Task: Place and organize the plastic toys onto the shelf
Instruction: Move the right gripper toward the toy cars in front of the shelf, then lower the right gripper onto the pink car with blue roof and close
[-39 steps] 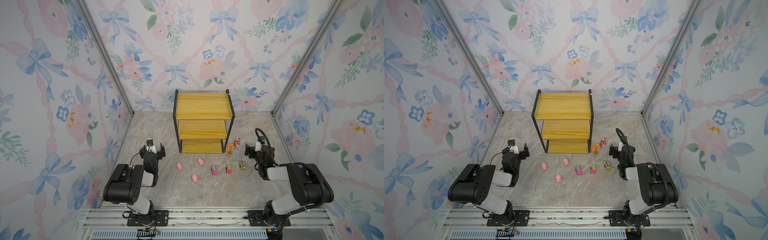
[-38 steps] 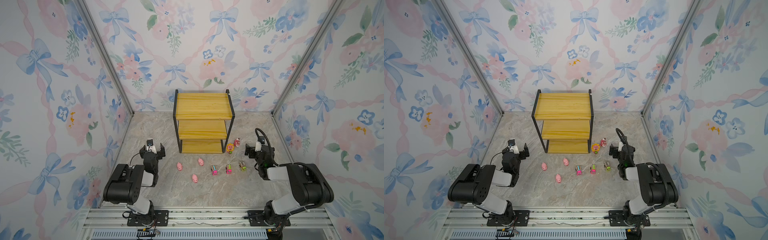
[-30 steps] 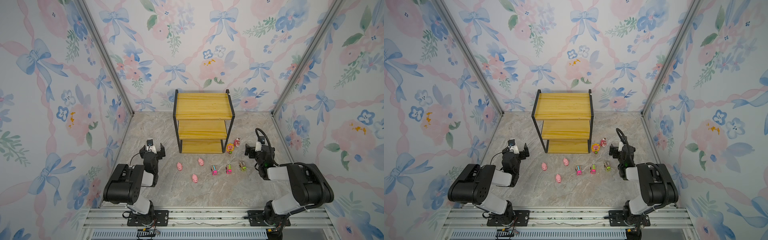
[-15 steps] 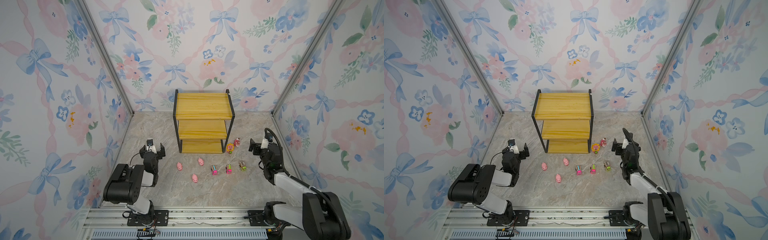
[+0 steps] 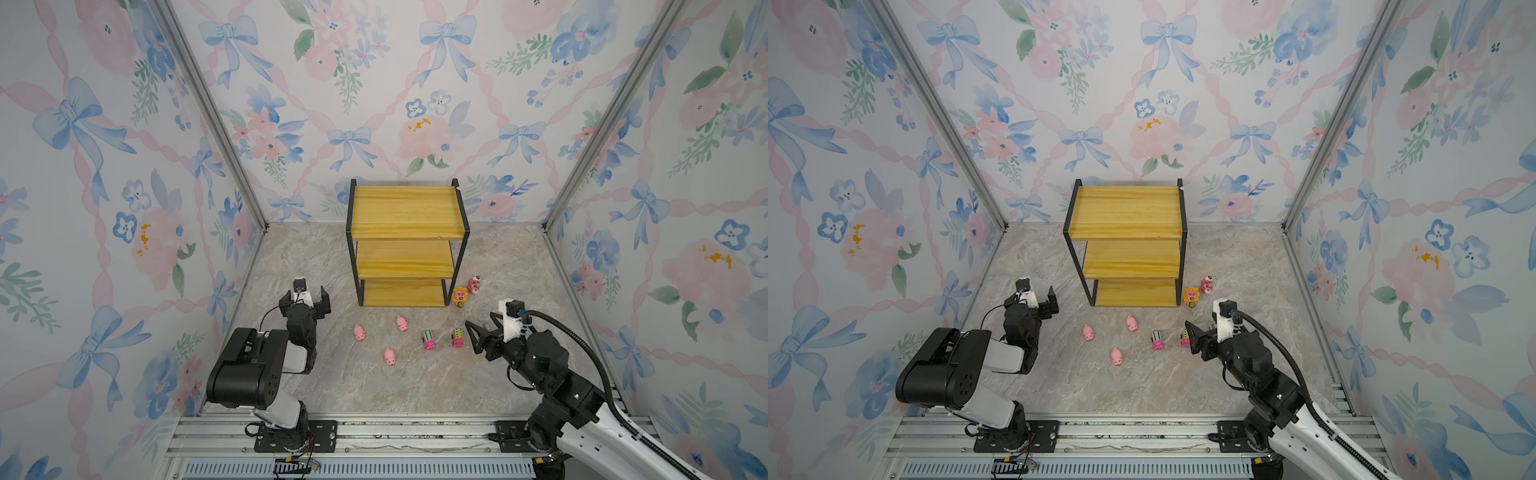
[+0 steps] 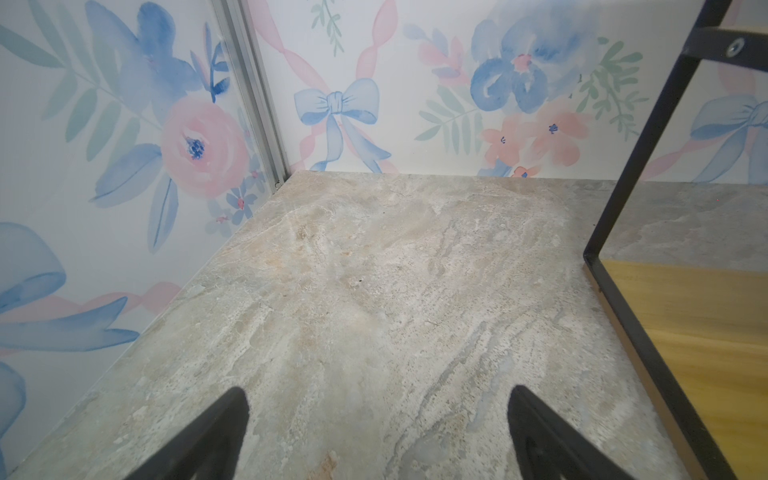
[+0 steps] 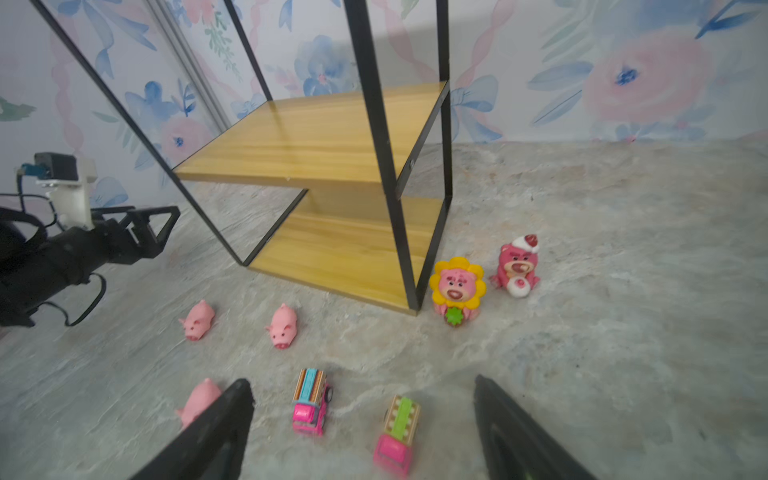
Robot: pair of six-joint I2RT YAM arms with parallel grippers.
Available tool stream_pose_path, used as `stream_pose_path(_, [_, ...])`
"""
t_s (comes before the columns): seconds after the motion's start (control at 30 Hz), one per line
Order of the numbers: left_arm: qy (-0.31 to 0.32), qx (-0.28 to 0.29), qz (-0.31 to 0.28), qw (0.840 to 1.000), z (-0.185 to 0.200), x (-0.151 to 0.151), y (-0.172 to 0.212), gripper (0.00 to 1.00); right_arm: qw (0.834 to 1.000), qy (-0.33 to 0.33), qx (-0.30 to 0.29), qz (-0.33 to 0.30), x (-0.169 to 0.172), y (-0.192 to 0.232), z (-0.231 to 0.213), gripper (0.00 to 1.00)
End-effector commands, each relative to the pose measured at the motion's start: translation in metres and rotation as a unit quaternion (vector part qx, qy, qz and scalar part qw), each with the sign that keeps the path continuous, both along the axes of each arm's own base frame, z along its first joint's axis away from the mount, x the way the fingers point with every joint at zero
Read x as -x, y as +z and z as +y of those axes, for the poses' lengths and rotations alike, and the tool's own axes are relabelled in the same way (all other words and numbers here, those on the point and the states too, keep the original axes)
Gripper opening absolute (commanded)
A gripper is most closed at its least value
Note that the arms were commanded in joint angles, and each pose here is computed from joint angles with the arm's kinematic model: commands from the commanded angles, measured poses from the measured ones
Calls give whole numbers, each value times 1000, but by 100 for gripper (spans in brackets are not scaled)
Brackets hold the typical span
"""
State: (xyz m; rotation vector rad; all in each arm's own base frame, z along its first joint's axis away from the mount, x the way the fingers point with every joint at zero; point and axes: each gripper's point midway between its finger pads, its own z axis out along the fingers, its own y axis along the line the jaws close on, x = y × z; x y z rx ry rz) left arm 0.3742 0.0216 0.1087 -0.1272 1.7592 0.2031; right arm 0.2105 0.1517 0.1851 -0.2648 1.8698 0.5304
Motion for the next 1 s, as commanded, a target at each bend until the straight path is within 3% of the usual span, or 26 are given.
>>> stream_pose_path(0.0, [-2,1,-1,1000,-1,2,-1,98,999,-51,11,14,14,-32,-15,84])
stream_pose_path(0.2, [-2,1,-2,1000,-1,2,-1,98,996,-33,81,15,30,-51,-5,84])
stream_pose_path(0.43, [-1,0,-1,1000,-1,2,-1,98,988,-27,146,31,20,-72,30,84])
stream_pose_path(0.73, [-1,1,-2,1000,-1,2,0,98,985,17,164,43,10,-86,87,85])
stream_pose_path(0.97, [-1,1,-2,1000,-1,2,0,98,989,32,131,64,4,-104,108,87])
